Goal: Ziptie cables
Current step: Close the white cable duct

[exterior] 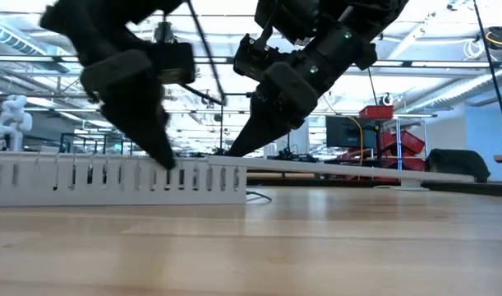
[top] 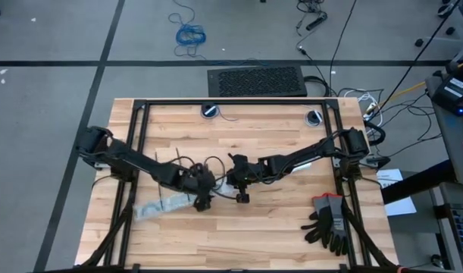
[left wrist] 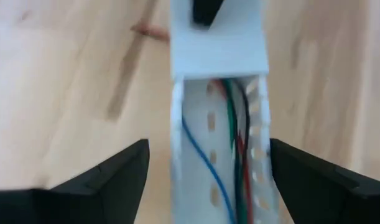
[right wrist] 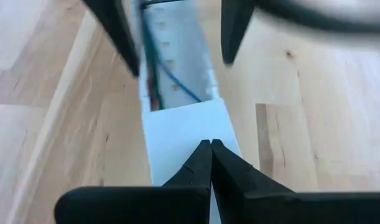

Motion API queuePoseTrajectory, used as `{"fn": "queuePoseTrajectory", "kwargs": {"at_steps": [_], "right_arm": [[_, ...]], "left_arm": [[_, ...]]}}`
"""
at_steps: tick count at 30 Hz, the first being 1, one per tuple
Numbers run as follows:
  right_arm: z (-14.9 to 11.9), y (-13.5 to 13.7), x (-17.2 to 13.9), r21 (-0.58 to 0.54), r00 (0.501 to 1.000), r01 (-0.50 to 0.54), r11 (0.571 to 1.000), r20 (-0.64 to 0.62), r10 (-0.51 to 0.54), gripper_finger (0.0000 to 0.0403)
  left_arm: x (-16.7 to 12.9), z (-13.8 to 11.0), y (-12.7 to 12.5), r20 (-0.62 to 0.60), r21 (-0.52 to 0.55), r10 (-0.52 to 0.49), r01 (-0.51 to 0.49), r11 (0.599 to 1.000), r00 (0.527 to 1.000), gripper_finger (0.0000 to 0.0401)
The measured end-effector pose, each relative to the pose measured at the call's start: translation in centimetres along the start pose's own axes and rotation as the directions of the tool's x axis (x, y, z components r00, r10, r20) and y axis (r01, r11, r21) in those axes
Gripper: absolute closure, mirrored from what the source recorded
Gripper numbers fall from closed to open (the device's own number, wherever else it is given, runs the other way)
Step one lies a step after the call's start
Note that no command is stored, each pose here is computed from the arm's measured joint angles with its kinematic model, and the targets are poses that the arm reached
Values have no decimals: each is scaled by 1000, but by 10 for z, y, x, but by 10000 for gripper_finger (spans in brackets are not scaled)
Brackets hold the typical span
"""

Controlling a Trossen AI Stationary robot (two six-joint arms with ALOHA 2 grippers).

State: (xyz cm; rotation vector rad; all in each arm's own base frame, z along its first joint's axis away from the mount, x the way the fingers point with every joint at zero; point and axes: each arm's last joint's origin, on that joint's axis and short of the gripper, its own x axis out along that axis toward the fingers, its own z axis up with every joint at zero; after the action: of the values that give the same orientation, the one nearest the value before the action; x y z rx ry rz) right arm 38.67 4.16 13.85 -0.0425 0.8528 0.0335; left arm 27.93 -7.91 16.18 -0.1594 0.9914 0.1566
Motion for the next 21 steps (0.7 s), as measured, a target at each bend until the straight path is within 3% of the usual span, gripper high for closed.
{"fn": "queuePoseTrajectory", "kwargs": {"at_steps": [5,11,14,21], "right_arm": [[0,0,0,-9,1000,-3,1000,-3,2,403],[0,0,0,-17,1000,-9,1000,1,9,403],[0,1,0,-14,1000,-10,1000,2,10,403],[-1,6,5,0,1000,-17,1000,15,17,403]], "left_arm": [[-3,-16,-9,24,-24,50,-49,998,998,84],[24,-22,-13,69,19,152,-154,988,986,84],[40,-19,-17,135,31,139,-144,989,981,86],[53,-20,-19,161,31,145,-152,988,976,170]]}}
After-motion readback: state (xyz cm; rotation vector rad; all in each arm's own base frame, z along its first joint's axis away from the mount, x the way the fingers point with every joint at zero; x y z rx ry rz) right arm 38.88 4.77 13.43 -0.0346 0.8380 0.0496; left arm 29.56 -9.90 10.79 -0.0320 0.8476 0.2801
